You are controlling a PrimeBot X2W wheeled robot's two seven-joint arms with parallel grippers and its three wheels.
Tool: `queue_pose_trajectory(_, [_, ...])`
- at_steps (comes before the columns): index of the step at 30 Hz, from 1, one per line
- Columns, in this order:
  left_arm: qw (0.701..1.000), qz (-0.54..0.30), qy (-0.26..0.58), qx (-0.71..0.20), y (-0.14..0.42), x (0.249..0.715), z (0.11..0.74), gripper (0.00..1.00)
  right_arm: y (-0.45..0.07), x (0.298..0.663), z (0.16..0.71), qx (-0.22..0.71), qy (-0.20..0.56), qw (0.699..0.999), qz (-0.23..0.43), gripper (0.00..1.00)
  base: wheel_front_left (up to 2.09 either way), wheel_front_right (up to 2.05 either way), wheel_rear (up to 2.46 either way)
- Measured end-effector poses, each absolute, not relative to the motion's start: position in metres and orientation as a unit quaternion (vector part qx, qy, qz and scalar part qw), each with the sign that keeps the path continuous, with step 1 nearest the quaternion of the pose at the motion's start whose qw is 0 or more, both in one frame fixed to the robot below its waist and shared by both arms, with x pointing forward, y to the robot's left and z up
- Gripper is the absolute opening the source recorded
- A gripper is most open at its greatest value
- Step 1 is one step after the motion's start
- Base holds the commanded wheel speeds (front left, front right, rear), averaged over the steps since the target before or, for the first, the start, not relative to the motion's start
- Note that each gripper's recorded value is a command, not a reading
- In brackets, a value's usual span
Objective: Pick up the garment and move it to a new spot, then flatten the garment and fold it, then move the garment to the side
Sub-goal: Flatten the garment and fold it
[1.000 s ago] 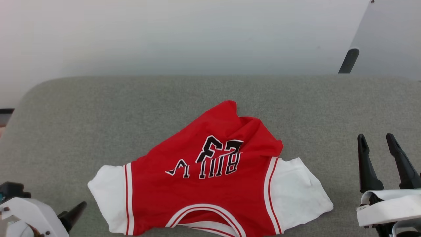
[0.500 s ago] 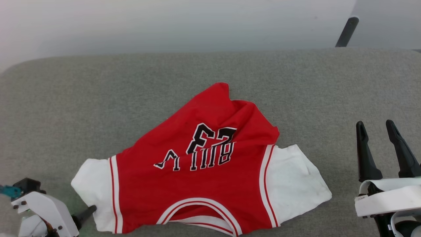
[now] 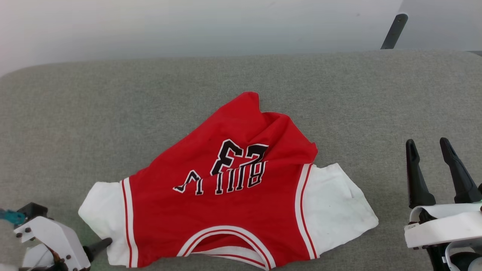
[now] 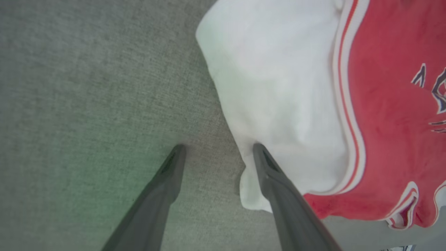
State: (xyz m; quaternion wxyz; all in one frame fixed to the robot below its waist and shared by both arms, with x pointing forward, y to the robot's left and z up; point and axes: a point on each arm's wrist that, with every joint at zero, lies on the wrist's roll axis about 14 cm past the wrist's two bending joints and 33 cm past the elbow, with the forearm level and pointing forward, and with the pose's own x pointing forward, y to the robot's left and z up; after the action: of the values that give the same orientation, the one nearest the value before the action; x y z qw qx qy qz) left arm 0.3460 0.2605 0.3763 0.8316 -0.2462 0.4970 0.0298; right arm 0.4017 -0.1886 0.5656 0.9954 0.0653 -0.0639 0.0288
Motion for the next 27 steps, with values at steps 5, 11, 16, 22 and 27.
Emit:
queue_pose_trajectory(5, [0.829, 0.023, 0.499, -0.251, 0.254, 0.346, 0.376, 1.0, -0.186, 0.403, 0.564, 0.066, -0.061, 0.995, 0.033, 1.0, 0.0, 0.0, 0.0])
queue_pose_trajectory(11, [0.824, 0.027, 0.505, -0.254, 0.246, 0.348, 0.372, 0.0, -0.184, 0.406, 0.562, 0.068, -0.057, 0.995, 0.035, 1.0, 0.0, 0.0, 0.0])
queue_pose_trajectory(16, [0.829, 0.014, 0.507, -0.237, 0.24, 0.353, 0.369, 0.0, -0.182, 0.406, 0.537, 0.083, 0.006, 0.996, 0.038, 1.0, 0.0, 0.0, 0.0])
queue_pose_trajectory(22, [0.832, 0.012, 0.505, -0.229, 0.24, 0.355, 0.366, 0.0, -0.168, 0.391, 0.483, 0.117, 0.163, 0.978, 0.059, 1.0, 0.0, 0.0, 0.0])
queue_pose_trajectory(27, [0.833, 0.012, 0.503, -0.23, 0.24, 0.356, 0.366, 0.0, -0.166, 0.383, 0.464, 0.118, 0.227, 0.965, 0.065, 1.0, 0.0, 0.0, 0.0])
